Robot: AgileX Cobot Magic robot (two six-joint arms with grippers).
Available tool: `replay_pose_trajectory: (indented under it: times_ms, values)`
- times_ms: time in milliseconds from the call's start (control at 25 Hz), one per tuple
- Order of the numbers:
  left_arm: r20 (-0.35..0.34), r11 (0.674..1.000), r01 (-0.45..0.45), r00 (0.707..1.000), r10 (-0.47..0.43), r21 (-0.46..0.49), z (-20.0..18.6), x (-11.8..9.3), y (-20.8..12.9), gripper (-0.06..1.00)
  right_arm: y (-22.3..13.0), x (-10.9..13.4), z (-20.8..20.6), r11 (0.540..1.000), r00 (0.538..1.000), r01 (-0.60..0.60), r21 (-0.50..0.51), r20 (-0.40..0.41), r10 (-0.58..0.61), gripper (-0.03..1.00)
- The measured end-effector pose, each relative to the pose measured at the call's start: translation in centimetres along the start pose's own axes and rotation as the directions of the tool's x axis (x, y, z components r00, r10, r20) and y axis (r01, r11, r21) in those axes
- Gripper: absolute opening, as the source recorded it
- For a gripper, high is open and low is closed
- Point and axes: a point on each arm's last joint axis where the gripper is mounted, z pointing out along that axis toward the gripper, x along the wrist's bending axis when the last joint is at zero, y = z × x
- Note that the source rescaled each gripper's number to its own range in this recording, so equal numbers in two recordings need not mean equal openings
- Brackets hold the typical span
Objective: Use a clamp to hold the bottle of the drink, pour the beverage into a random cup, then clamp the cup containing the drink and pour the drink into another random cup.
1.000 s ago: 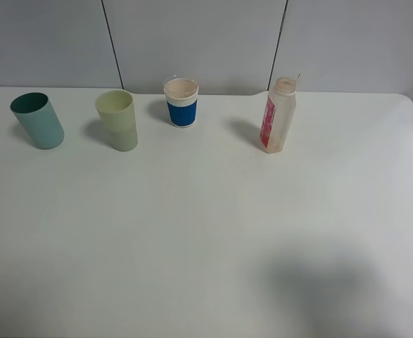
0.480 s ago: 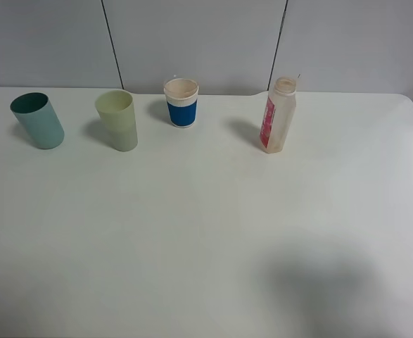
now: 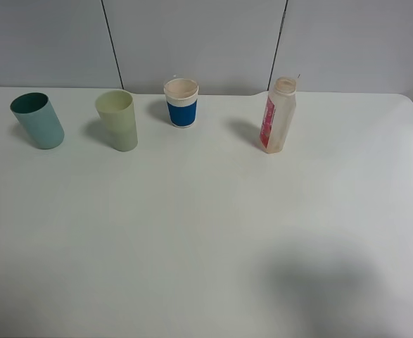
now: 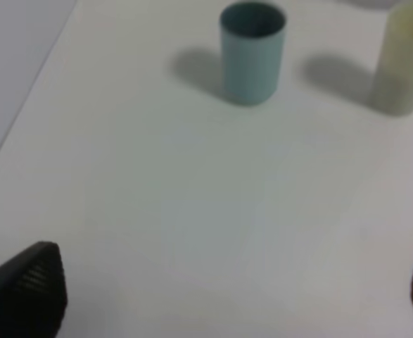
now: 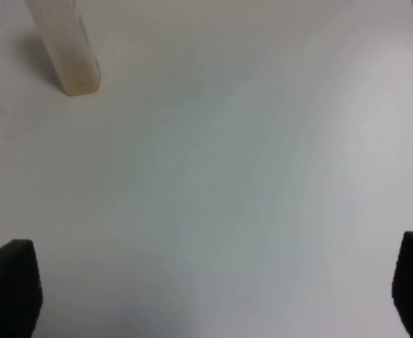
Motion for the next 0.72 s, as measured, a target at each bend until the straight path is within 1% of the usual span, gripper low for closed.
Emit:
replay_pose_trajectory:
  times_ms: [120, 240, 320, 720]
  values:
    - [-0.026, 0.999, -0.040, 0.999, 0.041, 0.030, -0.1, -0.2, -0.4, 0.98, 0.0, 0.0, 0.0, 1.000, 1.000, 0.000, 0.000, 0.000, 0.000, 1.00]
    - [-0.023, 0.998, -0.037, 0.999, 0.038, 0.042, 0.1, -0.4, -0.6, 0.98, 0.0, 0.0, 0.0, 1.000, 1.000, 0.000, 0.000, 0.000, 0.000, 1.00]
    - [-0.007, 0.997, -0.032, 0.999, 0.032, 0.064, 0.5, -0.5, -1.0, 0.98, 0.0, 0.0, 0.0, 1.000, 1.000, 0.000, 0.000, 0.000, 0.000, 1.00]
    - [0.001, 0.999, 0.000, 1.000, 0.000, 0.036, 1.4, -0.6, -1.2, 0.98, 0.0, 0.0, 0.0, 1.000, 1.000, 0.000, 0.000, 0.000, 0.000, 1.00]
